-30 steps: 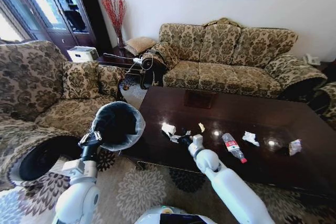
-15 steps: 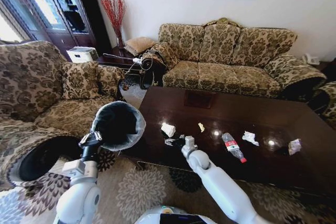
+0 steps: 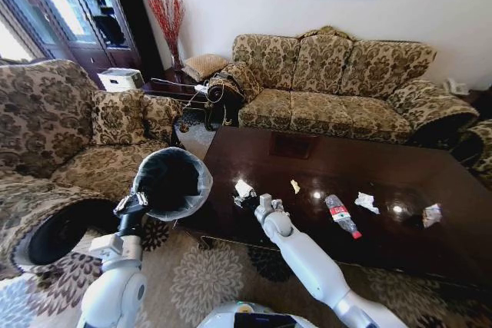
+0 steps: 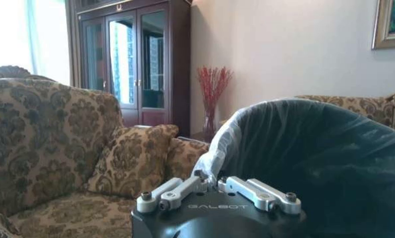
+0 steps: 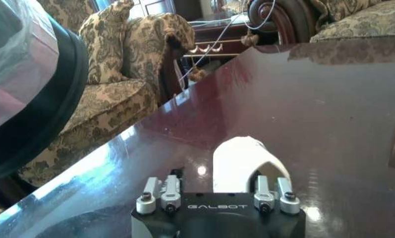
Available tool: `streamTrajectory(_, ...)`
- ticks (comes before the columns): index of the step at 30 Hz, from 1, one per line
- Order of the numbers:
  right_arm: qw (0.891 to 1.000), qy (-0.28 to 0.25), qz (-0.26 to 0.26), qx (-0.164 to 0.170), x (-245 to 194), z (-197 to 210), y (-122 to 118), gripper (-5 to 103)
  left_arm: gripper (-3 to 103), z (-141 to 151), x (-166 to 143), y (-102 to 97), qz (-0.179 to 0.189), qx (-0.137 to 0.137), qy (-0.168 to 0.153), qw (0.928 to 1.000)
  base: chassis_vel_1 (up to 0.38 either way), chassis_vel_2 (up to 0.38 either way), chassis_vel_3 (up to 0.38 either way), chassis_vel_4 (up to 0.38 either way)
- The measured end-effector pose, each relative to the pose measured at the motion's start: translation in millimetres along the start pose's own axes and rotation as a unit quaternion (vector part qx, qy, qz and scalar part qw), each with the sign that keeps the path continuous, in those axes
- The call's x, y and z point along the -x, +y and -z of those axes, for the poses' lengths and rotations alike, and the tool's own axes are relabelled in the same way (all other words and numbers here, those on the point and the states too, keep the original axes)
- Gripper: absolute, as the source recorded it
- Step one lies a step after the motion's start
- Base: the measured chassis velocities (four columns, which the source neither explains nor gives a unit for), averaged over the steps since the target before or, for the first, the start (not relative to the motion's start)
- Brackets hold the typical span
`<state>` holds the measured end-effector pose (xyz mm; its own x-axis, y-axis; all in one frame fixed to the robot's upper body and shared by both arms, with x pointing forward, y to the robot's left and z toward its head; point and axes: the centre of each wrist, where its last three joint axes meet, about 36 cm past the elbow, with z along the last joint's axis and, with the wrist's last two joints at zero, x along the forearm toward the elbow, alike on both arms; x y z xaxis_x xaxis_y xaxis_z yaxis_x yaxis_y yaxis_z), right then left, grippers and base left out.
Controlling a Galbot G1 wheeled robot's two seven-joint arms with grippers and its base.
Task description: Move to the front of the table and place the trash on the table into the trash bin.
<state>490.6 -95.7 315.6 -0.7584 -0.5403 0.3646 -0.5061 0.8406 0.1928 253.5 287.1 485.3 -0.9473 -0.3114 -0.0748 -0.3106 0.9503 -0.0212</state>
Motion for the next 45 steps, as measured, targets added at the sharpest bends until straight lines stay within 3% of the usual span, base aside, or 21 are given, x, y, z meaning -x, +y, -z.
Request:
streamTrajectory(1,1.0,0.0,0.0,0.0,0,0,0,58,2,0,0,0.0,0.0,0.0,0.0,1.0,0.0,0.0,0.0,0.0)
streamTrajectory(2,1.0,-0.001,0.0,0.001,1,-1,1,47,2,0,0,0.4,0.001,0.0,0.0,1.0,0.0,0.0,0.0,0.0)
streamTrajectory(4,1.0,-0.002,0.0,0.001,1,-1,2,47,2,0,0,0.5,0.0,0.001,0.0,1.0,0.0,0.0,0.0,0.0)
streamTrajectory(5,1.0,-0.002,0.0,0.001,1,-2,2,37,2,0,0,0.2,-0.001,0.001,-0.001,1.0,0.0,0.0,0.0,0.0)
streamTrajectory(7,1.0,-0.002,0.0,0.0,1,-3,2,37,2,0,0,-0.5,-0.002,0.0,-0.001,1.0,0.0,0.0,0.0,0.0)
streamTrajectory(8,1.0,-0.002,-0.001,0.001,0,-5,1,26,2,0,0,-1.3,-0.003,-0.001,0.0,1.0,0.0,0.0,0.0,0.0)
streamTrajectory(10,1.0,-0.002,-0.003,0.002,-1,-5,1,26,2,0,0,-1.6,-0.004,-0.001,0.0,1.0,0.0,0.0,0.0,0.0)
streamTrajectory(11,1.0,-0.003,-0.005,0.003,-1,-5,0,15,2,0,0,-1.8,-0.004,-0.001,0.0,1.0,0.0,0.0,0.0,0.0)
streamTrajectory(12,1.0,-0.004,-0.008,0.005,-2,-5,-2,15,2,0,0,-2.1,-0.005,-0.001,0.0,1.0,0.0,0.0,0.0,0.0)
streamTrajectory(13,1.0,-0.006,-0.011,0.006,-3,-4,-3,5,2,0,0,-2.3,-0.006,-0.001,0.0,1.0,0.0,0.0,0.0,0.0)
streamTrajectory(24,0.999,-0.026,-0.029,0.011,-13,8,-9,0,2,0,0,-4.4,-0.012,0.0,-0.004,0.9999,0.0,0.0,0.0,0.0)
streamTrajectory(32,0.995,-0.09,-0.03,-0.004,-54,65,-15,0,2,-1,1,-5.6,-0.022,0.008,-0.005,0.9997,0.0,0.0,0.0,0.0)
streamTrajectory(33,0.991,-0.13,-0.028,-0.012,-83,108,-14,0,2,-2,1,-7.4,-0.027,0.01,-0.004,0.9996,0.0,0.0,0.0,0.0)
streamTrajectory(35,0.99,-0.138,-0.027,-0.015,-89,116,-13,0,2,-3,1,-8.0,-0.028,0.01,-0.003,0.9995,0.0,0.0,0.0,0.0)
streamTrajectory(37,0.982,-0.18,-0.013,-0.052,-127,152,-9,0,2,-5,2,-9.9,-0.037,0.014,-0.002,0.9992,0.0,0.0,0.0,0.0)
streamTrajectory(41,0.977,-0.198,0.017,-0.082,-177,181,-5,0,2,-8,4,-10.9,-0.044,0.016,0.0,0.9989,0.0,0.0,0.0,0.0)
streamTrajectory(45,0.974,-0.206,0.046,-0.085,-215,203,1,0,2,-10,6,-11.8,-0.048,0.016,0.001,0.9987,-0.052,-0.058,-0.061,-0.048)
